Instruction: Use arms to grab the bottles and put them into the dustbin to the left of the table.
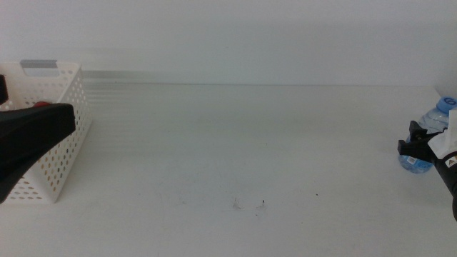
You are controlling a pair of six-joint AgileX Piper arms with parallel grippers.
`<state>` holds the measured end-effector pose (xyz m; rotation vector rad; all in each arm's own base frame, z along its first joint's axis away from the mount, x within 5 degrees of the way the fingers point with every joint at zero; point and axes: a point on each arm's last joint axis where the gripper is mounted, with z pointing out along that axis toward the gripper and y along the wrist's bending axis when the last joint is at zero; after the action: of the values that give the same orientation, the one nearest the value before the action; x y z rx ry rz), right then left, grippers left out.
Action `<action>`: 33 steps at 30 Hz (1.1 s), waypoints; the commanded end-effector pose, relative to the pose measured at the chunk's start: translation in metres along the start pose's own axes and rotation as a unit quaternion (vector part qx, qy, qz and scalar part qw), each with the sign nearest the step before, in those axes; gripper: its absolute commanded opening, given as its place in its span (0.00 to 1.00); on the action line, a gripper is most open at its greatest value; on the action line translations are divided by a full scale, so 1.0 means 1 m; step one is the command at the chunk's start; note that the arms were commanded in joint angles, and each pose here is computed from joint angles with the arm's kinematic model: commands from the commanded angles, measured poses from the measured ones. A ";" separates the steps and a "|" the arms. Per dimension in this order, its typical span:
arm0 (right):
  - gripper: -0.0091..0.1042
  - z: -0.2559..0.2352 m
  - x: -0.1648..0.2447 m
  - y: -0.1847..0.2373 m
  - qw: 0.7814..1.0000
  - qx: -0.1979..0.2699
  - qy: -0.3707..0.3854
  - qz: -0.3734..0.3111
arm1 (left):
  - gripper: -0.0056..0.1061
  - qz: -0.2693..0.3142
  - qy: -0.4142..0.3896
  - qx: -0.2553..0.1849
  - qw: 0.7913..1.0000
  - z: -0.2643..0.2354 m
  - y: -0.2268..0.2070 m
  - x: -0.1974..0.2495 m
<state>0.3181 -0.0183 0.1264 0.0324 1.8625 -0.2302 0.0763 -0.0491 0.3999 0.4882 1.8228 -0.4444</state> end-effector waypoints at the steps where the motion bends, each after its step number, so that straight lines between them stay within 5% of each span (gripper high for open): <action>1: 0.37 0.001 0.002 -0.002 1.000 0.003 0.013 -0.001 | 0.89 0.000 -0.006 -0.001 1.000 0.000 0.000 0.000; 3: 0.23 0.001 0.002 -0.002 1.000 0.003 0.013 -0.001 | 0.89 0.000 -0.006 -0.001 1.000 0.000 0.000 0.000; 4: 0.06 0.000 -0.002 0.002 1.000 -0.012 0.003 -0.011 | 0.89 0.000 -0.006 -0.001 1.000 0.000 0.000 0.000; 12: 0.06 -0.003 -0.063 0.052 0.990 -0.135 -0.017 -0.022 | 0.89 0.001 -0.006 -0.001 1.000 0.000 0.000 0.000; 22: 0.06 -0.008 -0.146 0.164 0.956 -0.270 -0.098 -0.065 | 0.89 0.000 -0.006 -0.001 1.000 0.000 0.000 0.000; 33: 0.06 0.003 -0.139 0.288 0.904 -0.390 -0.141 -0.103 | 0.89 0.000 -0.006 -0.001 1.000 0.000 0.000 0.000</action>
<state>0.4008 0.2641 0.2055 -0.7157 1.6337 0.3327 0.0763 -0.0491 0.3999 0.4919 1.8215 -0.4415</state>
